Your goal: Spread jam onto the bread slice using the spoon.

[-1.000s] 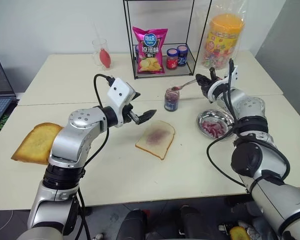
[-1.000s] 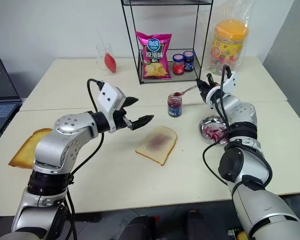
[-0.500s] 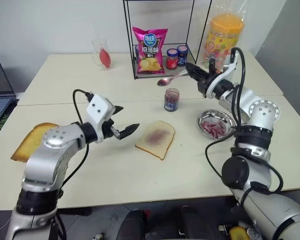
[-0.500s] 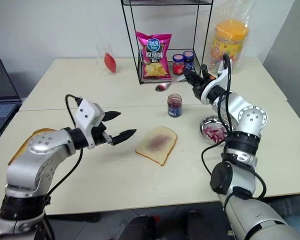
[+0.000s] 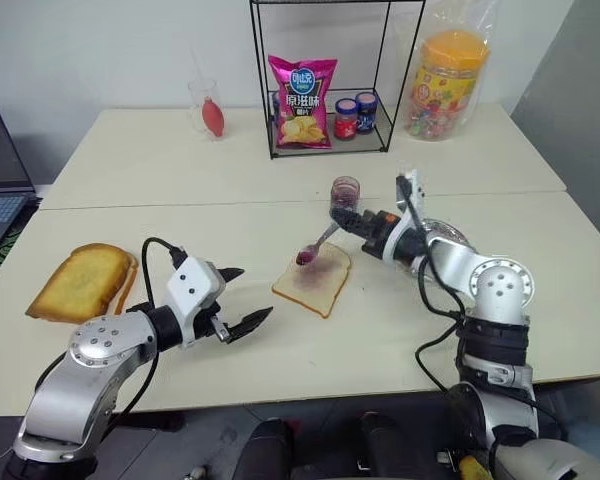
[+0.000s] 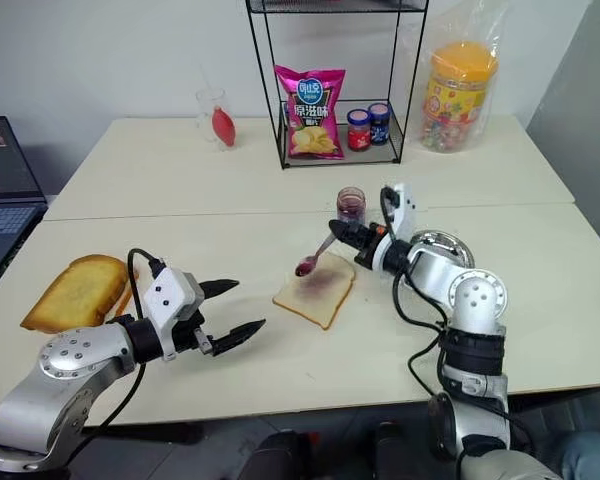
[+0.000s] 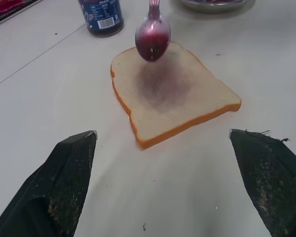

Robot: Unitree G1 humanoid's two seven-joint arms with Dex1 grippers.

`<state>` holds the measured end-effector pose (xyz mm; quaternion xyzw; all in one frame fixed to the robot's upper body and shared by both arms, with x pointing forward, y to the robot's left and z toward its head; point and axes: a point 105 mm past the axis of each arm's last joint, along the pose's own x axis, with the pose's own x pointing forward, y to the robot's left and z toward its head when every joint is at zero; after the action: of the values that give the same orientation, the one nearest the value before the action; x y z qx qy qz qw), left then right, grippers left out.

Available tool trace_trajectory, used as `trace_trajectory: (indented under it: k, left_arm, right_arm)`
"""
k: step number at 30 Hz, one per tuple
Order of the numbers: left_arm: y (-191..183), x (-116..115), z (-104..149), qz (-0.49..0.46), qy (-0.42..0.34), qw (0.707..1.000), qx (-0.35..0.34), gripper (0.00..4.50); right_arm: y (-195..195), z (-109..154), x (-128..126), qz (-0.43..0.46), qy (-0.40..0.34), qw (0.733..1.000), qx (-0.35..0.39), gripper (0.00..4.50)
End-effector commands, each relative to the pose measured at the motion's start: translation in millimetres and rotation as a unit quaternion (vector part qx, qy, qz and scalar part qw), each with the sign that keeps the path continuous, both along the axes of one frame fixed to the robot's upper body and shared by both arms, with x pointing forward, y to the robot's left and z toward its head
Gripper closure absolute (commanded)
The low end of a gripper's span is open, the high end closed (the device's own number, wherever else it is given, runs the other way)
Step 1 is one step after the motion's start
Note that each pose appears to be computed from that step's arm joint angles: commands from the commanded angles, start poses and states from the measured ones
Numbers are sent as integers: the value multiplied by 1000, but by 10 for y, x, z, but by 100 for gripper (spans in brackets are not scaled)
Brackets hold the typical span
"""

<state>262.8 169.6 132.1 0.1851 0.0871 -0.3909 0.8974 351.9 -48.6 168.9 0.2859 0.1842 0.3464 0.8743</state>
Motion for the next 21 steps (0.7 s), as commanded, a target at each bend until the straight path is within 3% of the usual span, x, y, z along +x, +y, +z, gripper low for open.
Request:
trace_trajectory:
  k: [1, 10, 21]
  left_arm:
    - [0, 14, 64, -4, -27, 1000, 7, 0]
    - [-39, -24, -31, -20, -24, 999, 15, 0]
    - [-97, -25, -67, -34, -28, 999, 20, 0]
  right_arm:
    - [94, 0, 7, 7, -57, 998, -29, 449]
    - [186, -107, 31, 23, -82, 995, -57, 449]
    - [53, 5, -44, 43, -215, 958, -182, 449]
